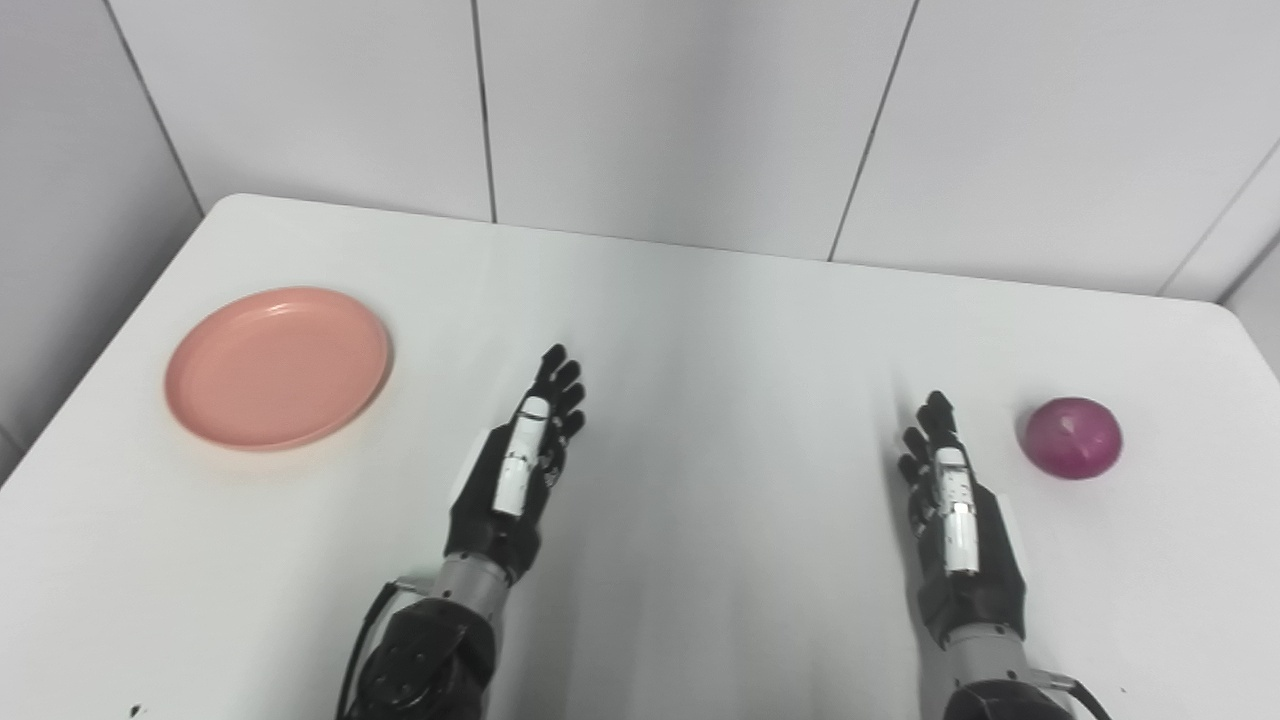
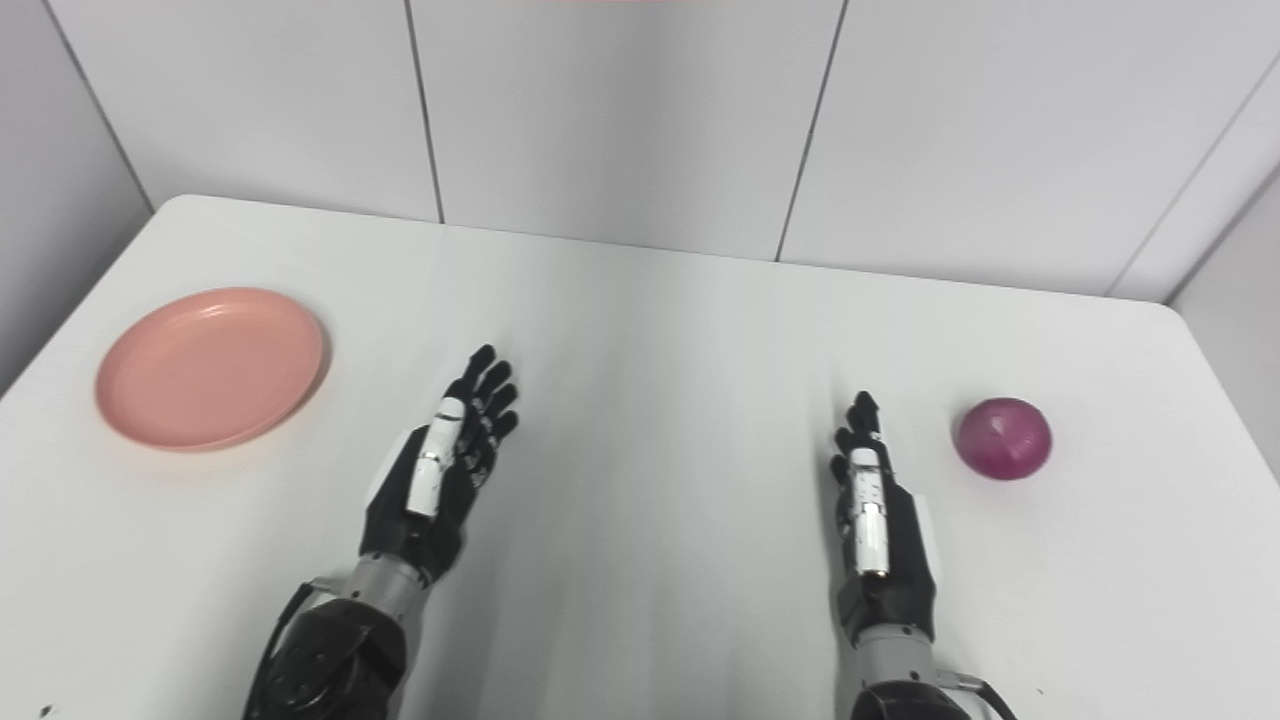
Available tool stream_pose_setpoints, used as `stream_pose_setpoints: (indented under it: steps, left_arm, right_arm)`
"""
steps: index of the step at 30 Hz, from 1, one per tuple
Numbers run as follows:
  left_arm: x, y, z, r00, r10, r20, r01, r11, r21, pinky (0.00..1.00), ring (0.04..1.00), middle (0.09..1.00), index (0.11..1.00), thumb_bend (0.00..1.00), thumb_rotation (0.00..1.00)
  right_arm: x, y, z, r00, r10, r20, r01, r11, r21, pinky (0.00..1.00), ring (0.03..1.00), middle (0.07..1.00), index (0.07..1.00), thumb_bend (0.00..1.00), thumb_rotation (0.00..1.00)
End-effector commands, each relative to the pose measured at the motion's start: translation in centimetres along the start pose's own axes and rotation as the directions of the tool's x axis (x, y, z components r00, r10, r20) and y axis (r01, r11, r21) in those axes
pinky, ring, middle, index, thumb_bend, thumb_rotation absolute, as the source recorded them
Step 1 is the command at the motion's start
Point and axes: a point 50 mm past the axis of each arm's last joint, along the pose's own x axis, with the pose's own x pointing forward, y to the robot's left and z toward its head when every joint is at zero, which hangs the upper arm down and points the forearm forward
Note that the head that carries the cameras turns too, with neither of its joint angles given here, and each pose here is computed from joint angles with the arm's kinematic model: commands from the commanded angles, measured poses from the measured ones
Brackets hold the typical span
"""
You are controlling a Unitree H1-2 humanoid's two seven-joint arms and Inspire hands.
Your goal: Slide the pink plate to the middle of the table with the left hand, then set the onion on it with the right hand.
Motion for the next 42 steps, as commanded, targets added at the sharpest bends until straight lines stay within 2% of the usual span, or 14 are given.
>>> stream_pose_setpoints:
  steps: [1,13,18,21,27,29,31,37,42]
  left_arm:
    - [0.3,-0.6,-0.4,1.000,-0.001,0.003,0.001,1.000,-0.005,1.00,1.000,1.000,0.991,0.43,1.00]
    - [1.1,-2.7,-1.5,0.999,-0.035,0.007,0.035,0.999,0.000,1.00,1.000,1.000,1.000,0.43,1.00]
    - [1.6,-3.4,-2.1,0.999,-0.046,0.003,0.046,0.999,0.005,1.00,1.000,1.000,1.000,0.45,1.00]
    - [1.9,-3.8,-2.5,0.999,-0.050,0.001,0.050,0.999,0.009,1.00,1.000,1.000,1.000,0.47,1.00]
    - [2.3,-4.6,-2.9,0.999,-0.048,0.008,0.048,0.999,0.007,1.00,1.000,1.000,1.000,0.48,1.00]
    - [2.4,-4.8,-3.0,0.999,-0.043,0.009,0.043,0.999,0.008,1.00,1.000,1.000,1.000,0.48,1.00]
    - [2.5,-5.0,-3.1,0.999,-0.039,0.012,0.039,0.999,0.011,1.00,1.000,1.000,1.000,0.46,1.00]
    - [2.5,-5.1,-3.2,0.999,-0.039,0.013,0.038,0.999,0.019,1.00,1.000,1.000,1.000,0.45,1.00]
    - [2.5,-5.1,-3.3,1.000,-0.030,0.010,0.030,1.000,0.009,1.00,1.000,1.000,1.000,0.43,1.00]
  right_arm:
    - [0.0,-0.3,1.1,0.997,0.018,0.073,-0.018,1.000,-0.002,1.00,1.000,1.000,1.000,0.20,1.00]
    - [0.2,-1.9,1.3,0.997,0.032,0.073,-0.034,0.999,0.024,1.00,1.000,1.000,1.000,0.17,1.00]
    - [0.2,-1.8,1.8,0.998,-0.019,0.061,0.015,0.998,0.059,1.00,1.000,1.000,1.000,0.16,1.00]
    - [0.5,-1.9,1.6,0.997,-0.016,0.069,0.011,0.997,0.072,1.00,1.000,1.000,1.000,0.14,1.00]
    - [0.9,-2.7,1.1,0.998,0.006,0.062,-0.009,0.998,0.054,1.00,1.000,1.000,1.000,0.22,1.00]
    - [0.9,-2.9,0.9,0.999,0.010,0.053,-0.012,0.999,0.036,1.00,1.000,1.000,0.999,0.30,1.00]
    - [1.0,-3.1,0.9,0.999,0.006,0.040,-0.007,1.000,0.024,1.00,0.999,1.000,0.986,0.34,0.99]
    - [1.0,-3.2,0.7,0.999,0.008,0.036,-0.009,1.000,0.010,1.00,0.971,0.982,0.949,0.37,0.97]
    - [1.0,-3.2,0.6,0.999,0.012,0.036,-0.013,1.000,0.008,0.96,0.951,0.965,0.926,0.40,0.95]
